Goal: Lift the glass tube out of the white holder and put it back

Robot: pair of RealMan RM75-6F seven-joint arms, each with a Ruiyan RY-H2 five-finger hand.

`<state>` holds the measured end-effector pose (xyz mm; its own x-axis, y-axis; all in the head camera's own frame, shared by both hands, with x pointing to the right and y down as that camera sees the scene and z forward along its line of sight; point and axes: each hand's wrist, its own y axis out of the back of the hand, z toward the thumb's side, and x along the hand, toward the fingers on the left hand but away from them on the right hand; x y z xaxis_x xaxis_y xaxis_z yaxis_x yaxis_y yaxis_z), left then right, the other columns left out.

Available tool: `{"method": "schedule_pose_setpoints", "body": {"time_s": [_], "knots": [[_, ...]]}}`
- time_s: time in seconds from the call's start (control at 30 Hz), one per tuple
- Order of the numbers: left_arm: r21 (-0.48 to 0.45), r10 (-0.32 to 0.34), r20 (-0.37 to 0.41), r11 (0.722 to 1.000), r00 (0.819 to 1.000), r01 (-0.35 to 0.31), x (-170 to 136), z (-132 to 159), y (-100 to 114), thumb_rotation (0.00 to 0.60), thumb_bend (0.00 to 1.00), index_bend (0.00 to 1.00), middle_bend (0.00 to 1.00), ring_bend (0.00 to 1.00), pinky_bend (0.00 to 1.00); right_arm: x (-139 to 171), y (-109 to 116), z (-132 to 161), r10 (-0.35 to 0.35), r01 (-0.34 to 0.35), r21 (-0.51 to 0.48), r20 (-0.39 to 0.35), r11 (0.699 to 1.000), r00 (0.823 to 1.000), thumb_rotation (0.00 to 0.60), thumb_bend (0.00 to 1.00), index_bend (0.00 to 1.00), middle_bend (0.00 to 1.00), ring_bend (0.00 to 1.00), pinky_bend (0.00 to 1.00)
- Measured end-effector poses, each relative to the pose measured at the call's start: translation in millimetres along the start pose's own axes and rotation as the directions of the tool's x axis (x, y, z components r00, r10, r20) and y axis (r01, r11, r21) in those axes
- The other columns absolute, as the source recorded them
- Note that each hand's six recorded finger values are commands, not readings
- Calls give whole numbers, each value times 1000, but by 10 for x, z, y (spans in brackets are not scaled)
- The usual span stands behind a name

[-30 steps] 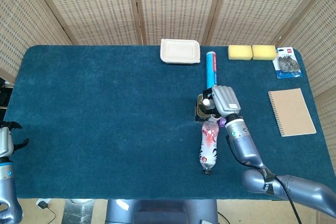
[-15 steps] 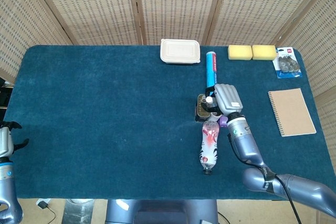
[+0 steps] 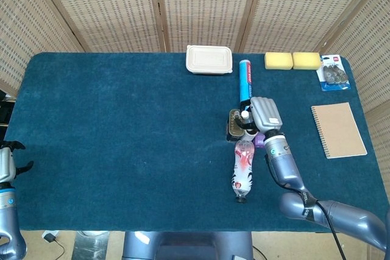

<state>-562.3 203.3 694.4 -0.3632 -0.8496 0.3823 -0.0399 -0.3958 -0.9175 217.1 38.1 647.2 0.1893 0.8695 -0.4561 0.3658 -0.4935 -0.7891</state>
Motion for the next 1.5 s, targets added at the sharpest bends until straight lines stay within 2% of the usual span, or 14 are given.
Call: {"method": "schedule_pose_setpoints", "body": {"time_s": [0.6,0.8,1.03,1.13,1.5], "knots": [[-1,0,-1,1000,1000,0,0,0,-2,600,153,453,419,234,316,-51,-130,-179,23,-23,8,26,1000,999,600,313,779,904,890,797],[0,0,-1,1000,1000,0,0,0,-1,600,153,452,419,234,316,-52,-120,-196,15,-15,13,21,1000,1000,600,296,754,868,846,762],[0,0,-1,1000,1000,0,-1,0,-1,600,153,453,419,234,316,-45,-55,-221,-3,3,18,14,1000,1000,600,286,705,783,769,717],[0,0,0,1000,1000,0,0,2,-2,600,153,453,419,235,316,-42,-36,-239,-3,3,17,12,1000,1000,600,283,674,763,755,709],[0,0,0,1000,1000,0,-1,1,-1,600,153,453,419,234,316,-19,-80,-324,3,-3,30,21,1000,1000,600,281,668,731,726,686]]}}
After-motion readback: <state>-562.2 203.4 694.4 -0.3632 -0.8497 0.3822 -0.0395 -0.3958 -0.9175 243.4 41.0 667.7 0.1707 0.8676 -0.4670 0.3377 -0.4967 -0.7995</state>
